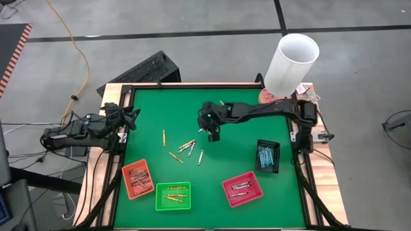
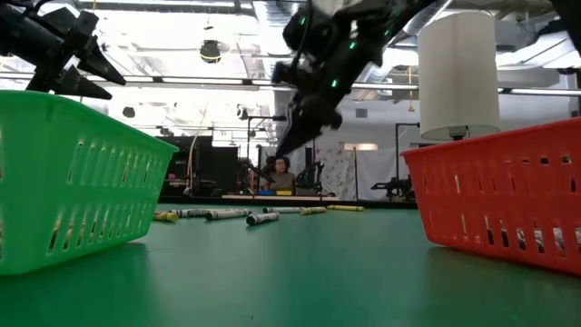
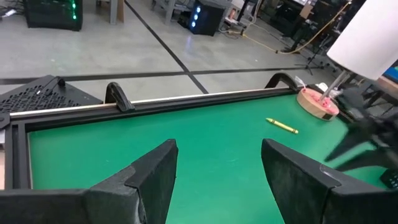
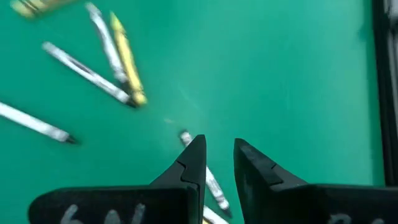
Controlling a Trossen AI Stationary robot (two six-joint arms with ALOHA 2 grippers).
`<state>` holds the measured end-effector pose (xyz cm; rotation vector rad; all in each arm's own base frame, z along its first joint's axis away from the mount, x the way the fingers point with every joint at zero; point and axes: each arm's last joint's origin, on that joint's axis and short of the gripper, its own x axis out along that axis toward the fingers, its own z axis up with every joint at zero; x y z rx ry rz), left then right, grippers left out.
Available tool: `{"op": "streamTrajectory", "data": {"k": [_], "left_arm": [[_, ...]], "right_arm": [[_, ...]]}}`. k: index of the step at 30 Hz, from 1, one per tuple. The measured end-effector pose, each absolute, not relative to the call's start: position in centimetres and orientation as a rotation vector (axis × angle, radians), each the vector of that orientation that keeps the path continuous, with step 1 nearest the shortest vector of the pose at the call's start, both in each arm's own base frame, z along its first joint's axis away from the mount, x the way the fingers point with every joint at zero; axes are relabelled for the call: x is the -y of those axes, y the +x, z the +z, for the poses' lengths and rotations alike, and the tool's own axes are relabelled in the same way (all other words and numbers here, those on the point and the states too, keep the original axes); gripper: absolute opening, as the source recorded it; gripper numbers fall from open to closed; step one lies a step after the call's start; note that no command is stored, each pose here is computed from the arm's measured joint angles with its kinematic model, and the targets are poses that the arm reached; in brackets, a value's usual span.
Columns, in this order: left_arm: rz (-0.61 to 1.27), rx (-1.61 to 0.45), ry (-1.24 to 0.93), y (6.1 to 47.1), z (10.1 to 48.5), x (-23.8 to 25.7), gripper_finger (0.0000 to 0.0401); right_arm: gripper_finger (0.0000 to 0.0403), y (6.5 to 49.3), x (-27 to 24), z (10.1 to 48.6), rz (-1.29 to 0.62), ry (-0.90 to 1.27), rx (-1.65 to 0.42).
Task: Sort crayons
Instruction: Put the black crayon into the red bin
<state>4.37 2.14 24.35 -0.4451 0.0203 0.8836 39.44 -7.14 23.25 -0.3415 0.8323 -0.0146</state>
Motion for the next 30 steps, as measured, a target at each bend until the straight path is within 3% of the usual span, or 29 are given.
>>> {"op": "streamTrajectory", "data": {"k": [6,12,17,30], "left_arm": [[0.888,-0.019,-0.445,4.4,24.3,-2.2,0.0223],[0.89,-0.017,-0.447,4.3,24.3,-2.2,0.0223],[0.89,-0.017,-0.447,4.3,24.3,-2.2,0.0223],[0.89,-0.015,-0.449,4.3,24.3,-2.2,0.0223]], "right_arm": [[0.009,41.4,8.6,21.8,-0.016,-0.345,-0.885],[0.014,42.1,8.9,20.7,0.053,-0.362,-1.059],[0.0172,42.8,9.0,20.5,0.073,-0.389,-1.074],[0.0171,43.0,9.1,20.5,0.077,-0.412,-1.052]]}}
